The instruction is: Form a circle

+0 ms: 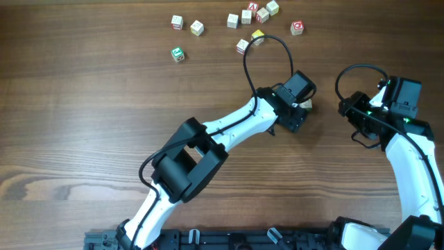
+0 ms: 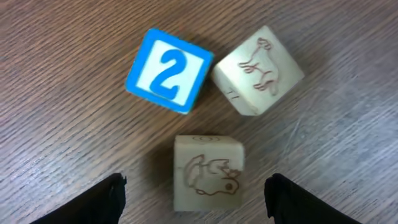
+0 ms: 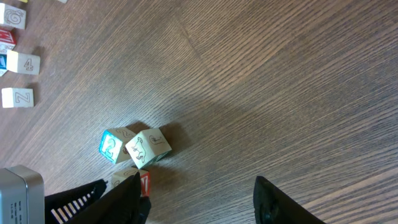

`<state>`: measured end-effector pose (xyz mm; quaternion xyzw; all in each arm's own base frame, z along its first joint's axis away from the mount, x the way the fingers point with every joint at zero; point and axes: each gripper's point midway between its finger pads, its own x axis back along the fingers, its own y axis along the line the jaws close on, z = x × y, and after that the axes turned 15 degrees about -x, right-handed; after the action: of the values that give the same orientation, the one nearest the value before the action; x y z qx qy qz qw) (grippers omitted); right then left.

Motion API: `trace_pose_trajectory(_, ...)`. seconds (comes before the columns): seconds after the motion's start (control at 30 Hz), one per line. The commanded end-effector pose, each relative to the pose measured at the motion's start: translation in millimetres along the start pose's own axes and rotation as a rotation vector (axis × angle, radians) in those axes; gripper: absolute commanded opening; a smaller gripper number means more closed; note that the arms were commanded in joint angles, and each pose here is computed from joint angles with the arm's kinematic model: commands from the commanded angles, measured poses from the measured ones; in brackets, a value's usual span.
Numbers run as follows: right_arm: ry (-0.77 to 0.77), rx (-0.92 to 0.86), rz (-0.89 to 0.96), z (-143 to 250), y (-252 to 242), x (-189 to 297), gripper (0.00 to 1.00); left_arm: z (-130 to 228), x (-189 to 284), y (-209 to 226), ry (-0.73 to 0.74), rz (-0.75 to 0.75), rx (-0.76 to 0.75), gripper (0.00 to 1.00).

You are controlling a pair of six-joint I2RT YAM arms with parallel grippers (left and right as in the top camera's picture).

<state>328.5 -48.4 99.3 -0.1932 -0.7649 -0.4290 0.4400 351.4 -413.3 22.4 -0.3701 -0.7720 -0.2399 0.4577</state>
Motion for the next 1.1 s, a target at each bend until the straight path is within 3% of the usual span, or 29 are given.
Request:
trace_pose_trajectory(0.0,-0.04,0.001,-0.015,-10,8,8,0.59,-24,43,22,-0.081,-0.035,0.029,0.75)
trace_pose_trajectory(0.1,-0.011,0.001,-0.041,-5,12,7,0.59,-42,91,68,-0.173,-0.081,0.158,0.76)
trace_pose_trajectory(0.33,0.121,0.163,-0.198,33,52,8,0.33,-22,107,163,-0.202,-0.163,0.511,0.7)
trace_pose_trajectory(0.4,0.127,0.266,-0.226,46,67,6,0.34,-15,111,184,-0.207,-0.18,0.573,0.62)
trace_pose_trajectory(0.43,0.121,0.298,-0.235,51,75,2,0.41,-12,111,191,-0.206,-0.187,0.582,0.63)
trace_pose_trajectory(0.5,0.118,0.34,-0.242,59,86,-9,0.43,-11,112,197,-0.209,-0.194,0.592,0.63)
trace_pose_trajectory(0.57,0.129,0.366,-0.23,67,90,-24,0.34,-10,110,196,-0.204,-0.193,0.592,0.57)
trace_pose_trajectory(0.67,0.157,0.333,-0.225,70,94,-31,0.21,3,105,191,-0.147,-0.19,0.594,0.34)
trace_pose_trajectory(0.73,0.175,0.357,-0.216,77,92,-31,0.19,16,105,195,-0.104,-0.201,0.61,0.15)
trace_pose_trajectory(0.93,0.196,0.474,-0.191,111,101,-43,0.19,28,110,223,-0.116,-0.227,0.736,0.13)
trace_pose_trajectory(1.07,0.216,0.492,-0.154,127,99,-71,0.17,29,110,222,-0.109,-0.227,0.737,0.15)
